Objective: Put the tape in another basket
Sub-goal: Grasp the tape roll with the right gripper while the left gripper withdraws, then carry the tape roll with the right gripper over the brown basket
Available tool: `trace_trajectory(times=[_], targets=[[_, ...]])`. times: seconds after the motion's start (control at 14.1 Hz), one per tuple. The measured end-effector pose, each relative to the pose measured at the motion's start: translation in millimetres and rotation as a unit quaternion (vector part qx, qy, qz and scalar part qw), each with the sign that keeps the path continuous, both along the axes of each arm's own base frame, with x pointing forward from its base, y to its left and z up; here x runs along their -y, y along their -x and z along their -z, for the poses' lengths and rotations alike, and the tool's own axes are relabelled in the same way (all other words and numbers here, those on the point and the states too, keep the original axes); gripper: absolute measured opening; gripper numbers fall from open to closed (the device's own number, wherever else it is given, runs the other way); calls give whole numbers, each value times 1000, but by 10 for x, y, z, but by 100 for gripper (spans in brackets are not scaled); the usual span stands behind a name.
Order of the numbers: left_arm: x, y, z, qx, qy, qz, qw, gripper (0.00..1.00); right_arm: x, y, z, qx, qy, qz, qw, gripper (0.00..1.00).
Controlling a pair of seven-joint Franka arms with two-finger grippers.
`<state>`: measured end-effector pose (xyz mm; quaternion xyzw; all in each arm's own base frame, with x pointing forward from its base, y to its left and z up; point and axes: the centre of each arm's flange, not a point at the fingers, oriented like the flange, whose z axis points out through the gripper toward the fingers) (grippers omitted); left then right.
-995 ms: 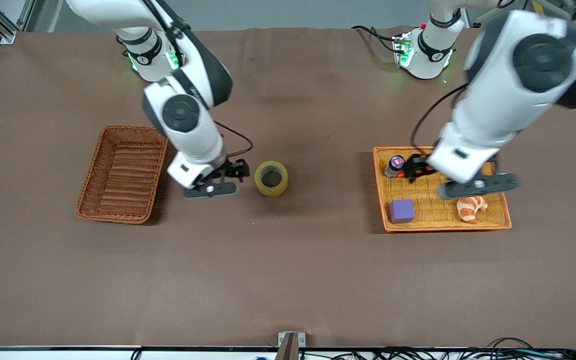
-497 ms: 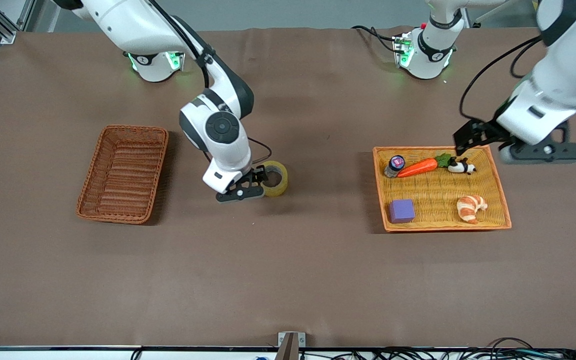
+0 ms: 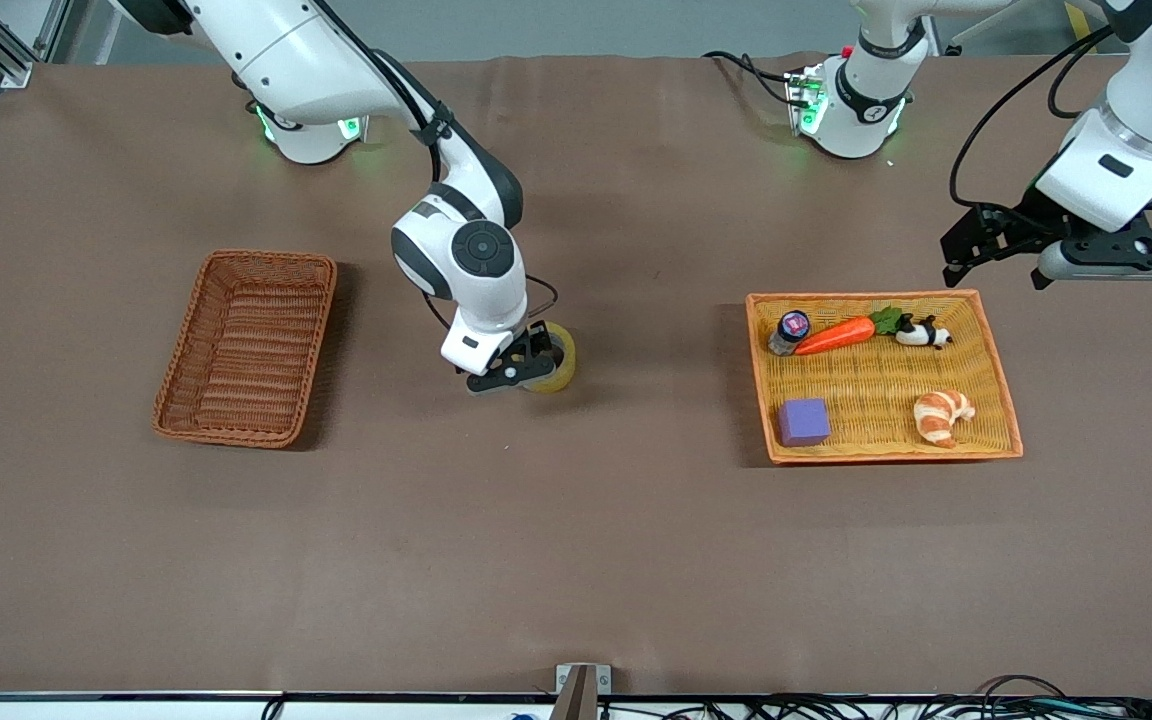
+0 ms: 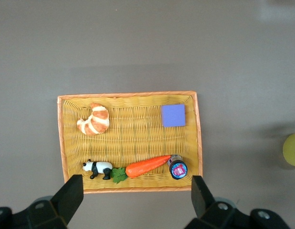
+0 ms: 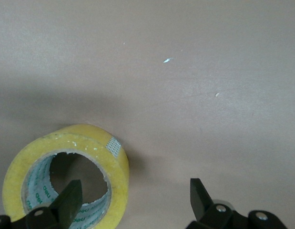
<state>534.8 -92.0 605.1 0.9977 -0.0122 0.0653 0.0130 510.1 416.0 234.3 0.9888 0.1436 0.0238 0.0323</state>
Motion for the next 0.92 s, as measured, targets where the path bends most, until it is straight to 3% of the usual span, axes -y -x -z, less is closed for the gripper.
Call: trace_trajectory(times=[0.43, 0.71, 0.85, 0.92], targets=[[-95, -48, 118, -8, 0, -7, 1000, 100, -137, 169, 294, -2, -1, -25, 1000, 100], [-98, -134, 167, -17, -4, 19, 1000, 100, -235, 264, 414, -3, -4, -37, 999, 100], [-147, -178, 151, -18, -4, 17, 1000, 100, -228, 261, 433, -4, -4, -37, 999, 95], [-164, -188, 145, -18, -3, 16, 1000, 100, -225, 263, 447, -4, -3, -37, 999, 88]])
